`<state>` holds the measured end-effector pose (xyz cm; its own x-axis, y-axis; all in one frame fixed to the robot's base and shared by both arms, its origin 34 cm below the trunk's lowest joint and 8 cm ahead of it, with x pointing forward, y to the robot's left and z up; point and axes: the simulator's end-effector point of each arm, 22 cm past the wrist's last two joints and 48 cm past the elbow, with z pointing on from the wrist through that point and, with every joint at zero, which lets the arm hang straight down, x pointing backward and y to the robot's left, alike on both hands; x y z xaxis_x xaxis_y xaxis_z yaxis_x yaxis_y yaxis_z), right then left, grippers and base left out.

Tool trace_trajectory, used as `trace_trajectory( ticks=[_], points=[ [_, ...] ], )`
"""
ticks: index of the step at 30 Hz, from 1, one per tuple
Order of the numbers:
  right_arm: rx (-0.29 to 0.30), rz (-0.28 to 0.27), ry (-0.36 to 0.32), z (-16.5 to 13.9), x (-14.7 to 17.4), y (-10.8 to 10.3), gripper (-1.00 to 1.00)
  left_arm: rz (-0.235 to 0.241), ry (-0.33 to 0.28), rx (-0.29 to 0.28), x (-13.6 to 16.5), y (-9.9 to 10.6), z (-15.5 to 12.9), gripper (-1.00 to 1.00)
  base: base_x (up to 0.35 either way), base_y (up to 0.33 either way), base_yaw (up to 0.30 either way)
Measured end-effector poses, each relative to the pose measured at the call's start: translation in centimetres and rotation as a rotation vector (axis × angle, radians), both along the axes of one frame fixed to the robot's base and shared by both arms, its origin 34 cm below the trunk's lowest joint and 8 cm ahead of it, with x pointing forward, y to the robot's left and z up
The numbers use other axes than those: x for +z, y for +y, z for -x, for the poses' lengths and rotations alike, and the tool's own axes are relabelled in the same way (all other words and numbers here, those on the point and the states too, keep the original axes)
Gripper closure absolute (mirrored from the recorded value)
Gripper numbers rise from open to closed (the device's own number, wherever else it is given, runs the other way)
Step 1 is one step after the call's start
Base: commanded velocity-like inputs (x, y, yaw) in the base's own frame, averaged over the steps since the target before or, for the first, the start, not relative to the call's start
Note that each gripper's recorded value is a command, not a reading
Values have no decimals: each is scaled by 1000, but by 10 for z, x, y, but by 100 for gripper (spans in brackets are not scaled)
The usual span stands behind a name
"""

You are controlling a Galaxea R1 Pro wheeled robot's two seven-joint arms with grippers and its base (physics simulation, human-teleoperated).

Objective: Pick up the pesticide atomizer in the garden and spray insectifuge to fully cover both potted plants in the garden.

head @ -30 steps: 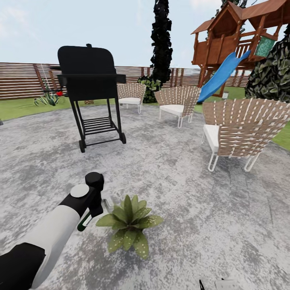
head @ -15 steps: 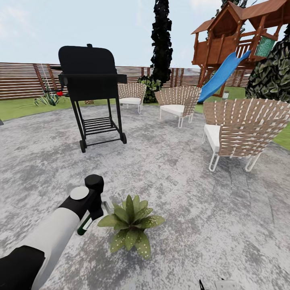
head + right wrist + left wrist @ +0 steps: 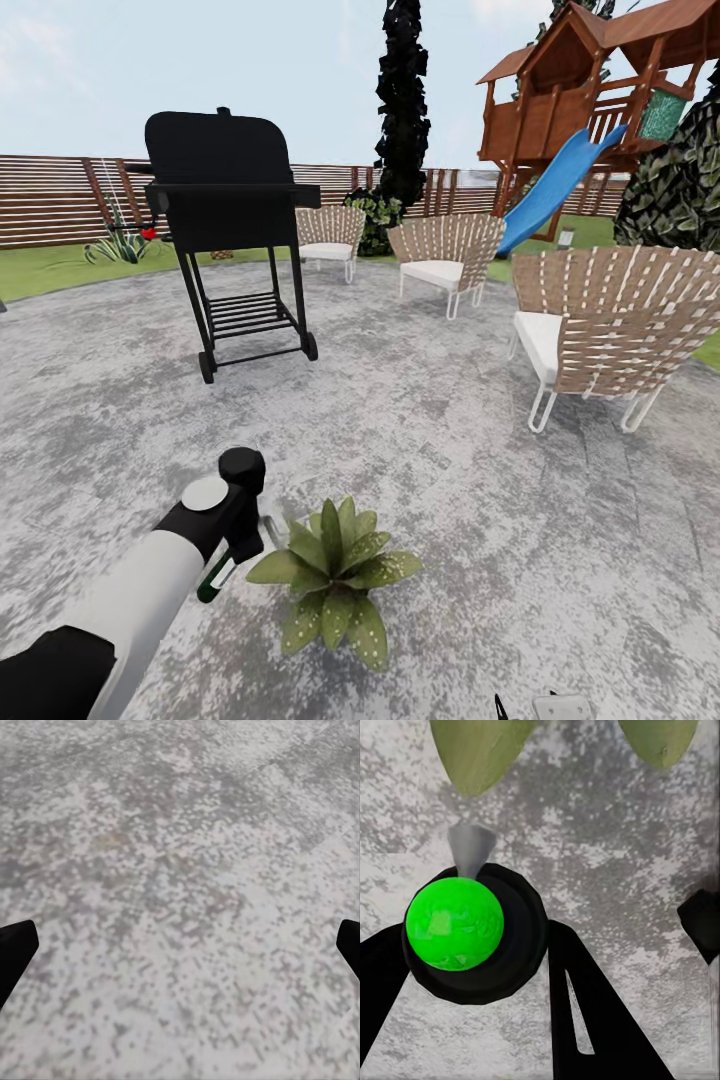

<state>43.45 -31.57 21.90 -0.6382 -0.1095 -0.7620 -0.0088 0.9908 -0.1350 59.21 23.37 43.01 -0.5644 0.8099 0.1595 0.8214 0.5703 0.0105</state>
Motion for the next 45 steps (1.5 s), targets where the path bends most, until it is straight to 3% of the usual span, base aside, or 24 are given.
trace_trajectory(
  ticks=[2,20,38,45],
  points=[
    [0,0,0,0,0,0,-100,10,9,-17,-4,-13,5,100,0,0,0],
    [0,0,0,0,0,0,-100,19,-1,-15,-2,-16,3,100,31,18,0],
    [0,0,0,0,0,0,-100,14,1,-15,-3,-14,4,100,70,0,-74],
    [1,1,-2,0,0,-1,-100,0,14,-4,-7,-3,8,100,0,0,-1]
  ],
)
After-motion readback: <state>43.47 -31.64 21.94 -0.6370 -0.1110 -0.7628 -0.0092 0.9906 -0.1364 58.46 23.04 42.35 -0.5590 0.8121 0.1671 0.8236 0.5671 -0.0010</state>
